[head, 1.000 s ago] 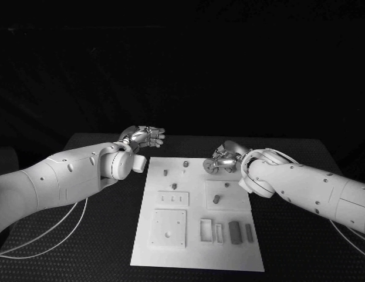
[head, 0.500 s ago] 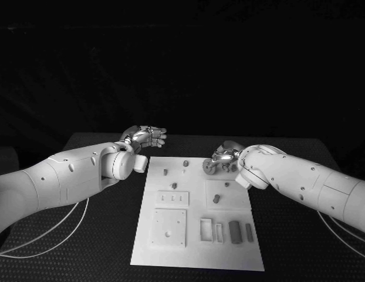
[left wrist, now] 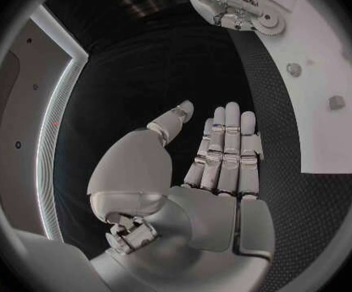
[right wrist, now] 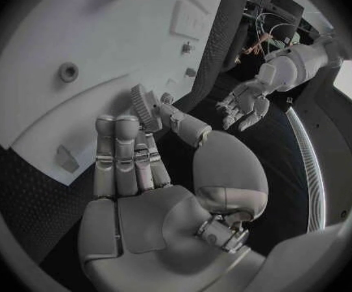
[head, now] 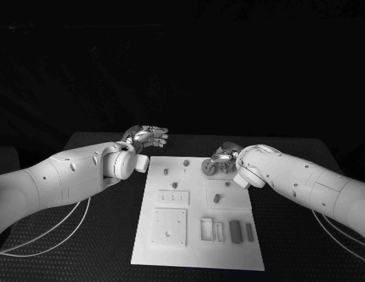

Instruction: Assemble the parts on the task board

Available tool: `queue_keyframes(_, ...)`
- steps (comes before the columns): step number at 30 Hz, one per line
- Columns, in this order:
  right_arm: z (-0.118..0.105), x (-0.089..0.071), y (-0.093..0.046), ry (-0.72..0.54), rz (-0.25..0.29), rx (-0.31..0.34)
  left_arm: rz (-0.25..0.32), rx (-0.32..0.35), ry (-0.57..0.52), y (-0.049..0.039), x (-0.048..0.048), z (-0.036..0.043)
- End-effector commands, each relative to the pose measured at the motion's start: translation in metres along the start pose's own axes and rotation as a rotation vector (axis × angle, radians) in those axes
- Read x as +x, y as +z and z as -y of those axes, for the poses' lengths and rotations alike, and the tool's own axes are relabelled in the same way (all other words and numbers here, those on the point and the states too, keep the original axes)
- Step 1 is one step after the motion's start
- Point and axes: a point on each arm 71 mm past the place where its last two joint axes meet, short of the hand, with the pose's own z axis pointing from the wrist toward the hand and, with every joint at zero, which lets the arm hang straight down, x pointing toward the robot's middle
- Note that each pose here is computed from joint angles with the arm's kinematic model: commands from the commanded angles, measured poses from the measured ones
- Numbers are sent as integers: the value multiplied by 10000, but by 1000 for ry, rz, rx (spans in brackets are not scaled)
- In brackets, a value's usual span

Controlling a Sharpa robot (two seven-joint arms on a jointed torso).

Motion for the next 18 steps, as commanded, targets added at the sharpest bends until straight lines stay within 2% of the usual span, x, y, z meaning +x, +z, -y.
queue_keyframes(1,17,28,8,-5,-43,11,-21,8,-5,4,38,12)
queue_keyframes(9,49,-5,13,-65,17,11,-19,7,-4,2,26,12)
queue_keyframes(18,97,-25,21,-117,33,29,-20,7,-5,1,29,11)
